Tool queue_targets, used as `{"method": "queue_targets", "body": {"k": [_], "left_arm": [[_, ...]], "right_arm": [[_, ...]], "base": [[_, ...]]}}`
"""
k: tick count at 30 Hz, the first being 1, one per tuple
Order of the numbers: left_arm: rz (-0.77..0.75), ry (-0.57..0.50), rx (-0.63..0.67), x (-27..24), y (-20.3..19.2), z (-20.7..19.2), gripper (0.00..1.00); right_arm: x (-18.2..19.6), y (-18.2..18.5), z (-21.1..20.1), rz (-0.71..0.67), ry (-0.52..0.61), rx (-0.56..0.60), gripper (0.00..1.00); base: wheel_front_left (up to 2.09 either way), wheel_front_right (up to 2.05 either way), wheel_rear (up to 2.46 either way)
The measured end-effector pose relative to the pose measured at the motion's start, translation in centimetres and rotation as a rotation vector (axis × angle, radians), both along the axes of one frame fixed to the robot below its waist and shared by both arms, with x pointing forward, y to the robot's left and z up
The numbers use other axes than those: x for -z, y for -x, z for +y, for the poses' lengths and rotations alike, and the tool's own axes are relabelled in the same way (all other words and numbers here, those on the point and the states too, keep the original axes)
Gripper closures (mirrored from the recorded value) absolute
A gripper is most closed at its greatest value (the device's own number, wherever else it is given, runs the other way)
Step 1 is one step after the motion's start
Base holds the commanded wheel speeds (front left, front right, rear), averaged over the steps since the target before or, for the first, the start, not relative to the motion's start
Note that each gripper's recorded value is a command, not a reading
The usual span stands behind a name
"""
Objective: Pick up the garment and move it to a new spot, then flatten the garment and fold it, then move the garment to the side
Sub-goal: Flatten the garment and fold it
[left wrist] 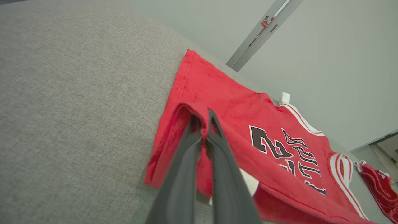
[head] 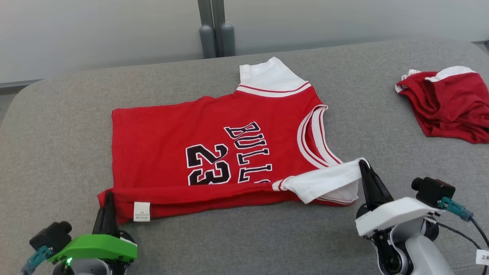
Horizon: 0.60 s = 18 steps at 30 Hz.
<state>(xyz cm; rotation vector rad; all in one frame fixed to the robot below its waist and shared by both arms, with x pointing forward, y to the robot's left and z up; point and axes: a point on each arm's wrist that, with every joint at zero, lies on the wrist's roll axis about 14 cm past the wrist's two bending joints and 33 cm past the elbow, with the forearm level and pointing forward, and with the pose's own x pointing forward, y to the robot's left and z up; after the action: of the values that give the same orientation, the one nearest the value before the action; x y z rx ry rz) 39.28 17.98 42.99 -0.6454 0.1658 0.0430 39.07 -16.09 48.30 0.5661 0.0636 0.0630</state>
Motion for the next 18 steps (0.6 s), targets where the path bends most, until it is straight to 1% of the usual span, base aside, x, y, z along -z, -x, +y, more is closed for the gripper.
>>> {"method": "queue_targets", "body": {"k": [5,14,16,18], "left_arm": [[0.066,-0.007,-0.003,1.9,-1.3,0.0,1.00],[0.115,-0.012,-0.014,3.8,-3.1,0.0,1.00],[0.114,-0.016,-0.014,3.8,-3.4,-0.1,0.88],[0.112,-0.017,-0.015,3.8,-3.5,-0.1,0.85]], "right_arm": [[1.0,-2.5,0.3,0.030,0.018,-0.010,1.00],[3.5,-5.8,1.8,0.099,0.062,-0.059,1.00],[3.9,-6.5,2.3,0.111,0.074,-0.072,1.00],[4.1,-7.1,2.5,0.119,0.081,-0.079,1.00]], "base": [[0.00,0.00,0.00],[0.00,0.00,0.00],[0.00,0.00,0.00],[0.00,0.00,0.00]]}}
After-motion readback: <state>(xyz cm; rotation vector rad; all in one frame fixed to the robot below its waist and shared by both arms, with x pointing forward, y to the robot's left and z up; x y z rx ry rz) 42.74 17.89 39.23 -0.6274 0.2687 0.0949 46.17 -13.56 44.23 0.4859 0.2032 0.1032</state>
